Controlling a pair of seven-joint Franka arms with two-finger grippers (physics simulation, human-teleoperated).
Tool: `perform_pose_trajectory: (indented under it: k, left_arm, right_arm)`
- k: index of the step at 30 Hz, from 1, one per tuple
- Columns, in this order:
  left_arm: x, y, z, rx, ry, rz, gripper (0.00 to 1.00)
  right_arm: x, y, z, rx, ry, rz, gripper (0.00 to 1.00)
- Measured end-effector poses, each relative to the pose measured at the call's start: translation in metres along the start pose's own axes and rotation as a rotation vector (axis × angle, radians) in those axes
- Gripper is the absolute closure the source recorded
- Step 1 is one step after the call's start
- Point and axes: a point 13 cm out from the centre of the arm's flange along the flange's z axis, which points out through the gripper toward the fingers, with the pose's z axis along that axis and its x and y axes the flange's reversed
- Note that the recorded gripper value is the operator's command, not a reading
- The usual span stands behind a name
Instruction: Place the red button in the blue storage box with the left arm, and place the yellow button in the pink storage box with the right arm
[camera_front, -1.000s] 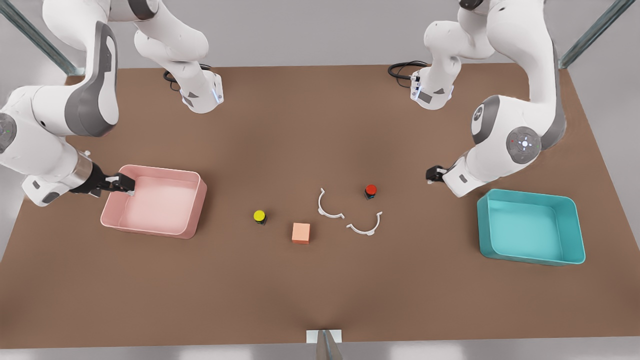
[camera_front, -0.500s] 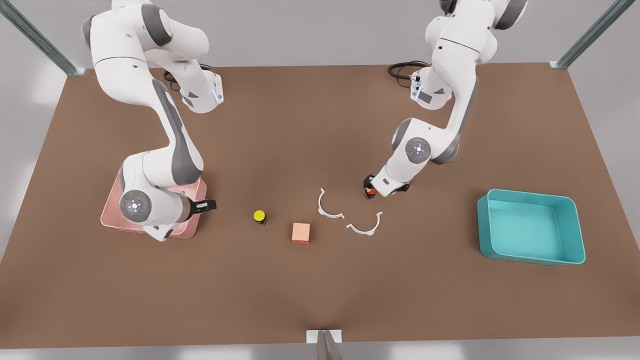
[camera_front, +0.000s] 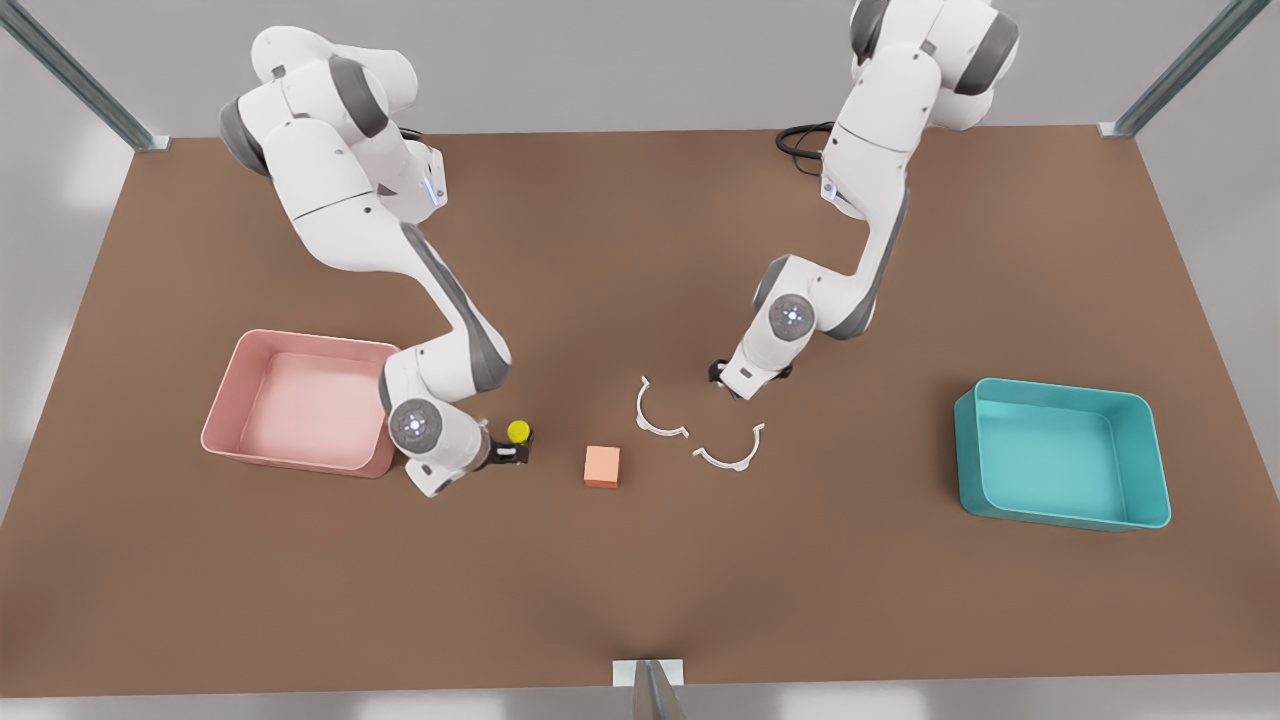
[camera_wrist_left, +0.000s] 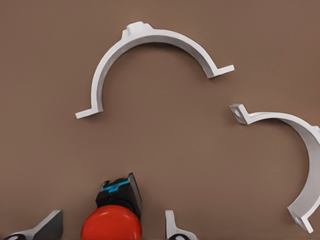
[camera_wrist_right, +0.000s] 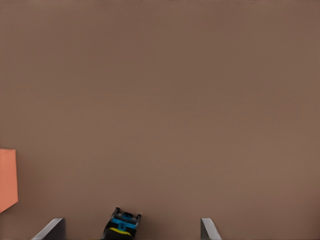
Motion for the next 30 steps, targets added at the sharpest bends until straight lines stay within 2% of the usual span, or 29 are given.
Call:
perform_pose_trajectory:
  k: [1,3,10,13,18,21,24,30]
  left_arm:
    - [0.0,0.0,0.002,-0.001,0.001,-0.01,0.19]
    - [0.0,0.0,0.002,-0.001,-0.001,-0.028,0.3]
    - [-0.001,0.0,0.001,0.002,-0.005,-0.079,0.39]
    - [-0.002,-0.001,0.0,0.003,-0.008,-0.095,0.52]
    - [-0.008,-0.003,-0.015,0.017,-0.025,-0.125,0.53]
    - [-0.048,0.012,-0.1,0.076,-0.112,-0.183,0.53]
    - [-0.099,0.094,-0.175,0.08,-0.155,-0.305,0.53]
    - [-0.127,0.321,-0.207,0.008,-0.094,-0.508,0.53]
  right_arm:
    - [-0.004,0.0,0.006,-0.005,-0.011,0.025,0.0]
    - [-0.011,0.0,0.014,-0.008,-0.036,0.065,0.0]
    - [0.009,0.014,0.027,0.009,-0.057,0.14,0.0]
    - [0.024,0.009,0.027,0.023,-0.052,0.172,0.0]
    - [0.035,0.003,0.035,0.037,-0.041,0.226,0.0]
    - [0.039,0.006,0.039,0.037,-0.037,0.254,0.0]
    - [0.045,0.013,0.043,0.035,-0.029,0.281,0.03]
    - [0.049,0.015,0.048,0.035,-0.022,0.341,0.2]
